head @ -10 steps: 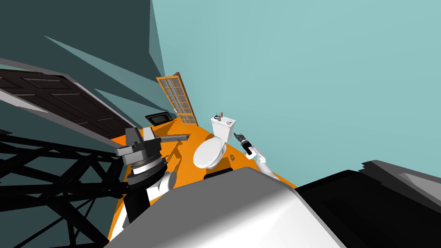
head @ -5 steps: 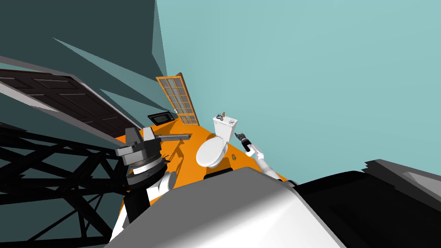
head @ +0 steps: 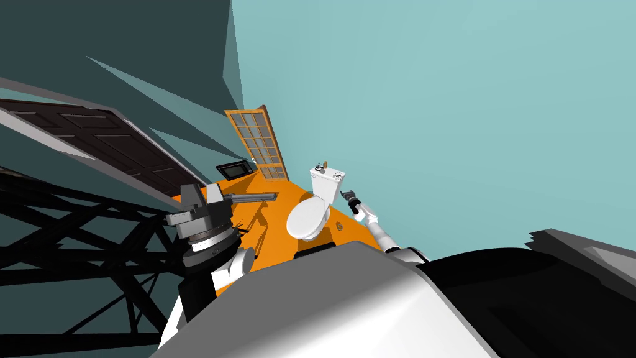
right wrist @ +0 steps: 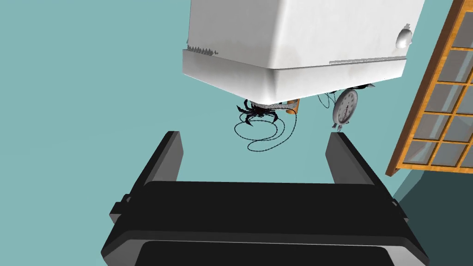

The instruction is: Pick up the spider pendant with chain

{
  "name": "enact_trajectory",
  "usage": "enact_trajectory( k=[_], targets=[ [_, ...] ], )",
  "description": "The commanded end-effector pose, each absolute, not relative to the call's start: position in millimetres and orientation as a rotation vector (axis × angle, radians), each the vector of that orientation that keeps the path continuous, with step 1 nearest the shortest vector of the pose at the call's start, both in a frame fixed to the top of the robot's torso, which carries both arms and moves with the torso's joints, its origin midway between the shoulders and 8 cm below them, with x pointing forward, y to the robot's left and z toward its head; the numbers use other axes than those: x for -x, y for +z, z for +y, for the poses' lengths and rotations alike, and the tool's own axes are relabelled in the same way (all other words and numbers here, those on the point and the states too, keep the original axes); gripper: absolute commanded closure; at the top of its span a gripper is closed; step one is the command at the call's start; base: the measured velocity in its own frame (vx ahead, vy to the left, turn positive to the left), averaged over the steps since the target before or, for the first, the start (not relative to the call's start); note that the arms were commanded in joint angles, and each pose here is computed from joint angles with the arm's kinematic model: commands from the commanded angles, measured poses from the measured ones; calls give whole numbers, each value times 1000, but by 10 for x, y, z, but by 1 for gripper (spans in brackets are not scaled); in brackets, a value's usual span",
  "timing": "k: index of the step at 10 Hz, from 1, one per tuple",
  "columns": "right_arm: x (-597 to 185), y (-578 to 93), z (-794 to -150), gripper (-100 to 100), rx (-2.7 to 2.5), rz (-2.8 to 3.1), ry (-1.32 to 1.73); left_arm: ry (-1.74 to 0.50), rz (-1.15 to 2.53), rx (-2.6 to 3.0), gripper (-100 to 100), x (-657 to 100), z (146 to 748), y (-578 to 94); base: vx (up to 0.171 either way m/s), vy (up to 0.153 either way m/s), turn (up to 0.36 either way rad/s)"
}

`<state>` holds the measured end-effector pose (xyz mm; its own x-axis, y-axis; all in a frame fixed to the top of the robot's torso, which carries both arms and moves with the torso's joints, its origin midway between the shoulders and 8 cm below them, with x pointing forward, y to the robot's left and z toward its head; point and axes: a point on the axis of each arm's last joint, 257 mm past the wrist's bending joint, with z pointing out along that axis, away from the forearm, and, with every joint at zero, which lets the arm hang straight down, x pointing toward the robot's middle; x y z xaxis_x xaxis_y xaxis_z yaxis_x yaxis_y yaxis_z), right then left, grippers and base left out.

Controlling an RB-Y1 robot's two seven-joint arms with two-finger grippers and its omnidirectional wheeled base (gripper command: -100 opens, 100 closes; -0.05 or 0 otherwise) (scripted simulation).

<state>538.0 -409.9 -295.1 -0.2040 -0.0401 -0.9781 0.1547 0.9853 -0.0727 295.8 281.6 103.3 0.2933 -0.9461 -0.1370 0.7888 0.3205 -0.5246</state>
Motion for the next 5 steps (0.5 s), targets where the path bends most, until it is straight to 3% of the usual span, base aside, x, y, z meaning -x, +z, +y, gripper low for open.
enact_trajectory(
  k=[1, 5],
  targets=[
    [-5491, -2913, -4262, -100, -39, 1780, -282, -1195, 467, 393, 0, -2958, 2816, 1033, -11, 79, 27],
    [-5628, -2929, -4477, -100, 15, 1809, -409, -1195, 467, 393, 0, -2958, 2816, 1033, 3, 48, 11]
  ],
)
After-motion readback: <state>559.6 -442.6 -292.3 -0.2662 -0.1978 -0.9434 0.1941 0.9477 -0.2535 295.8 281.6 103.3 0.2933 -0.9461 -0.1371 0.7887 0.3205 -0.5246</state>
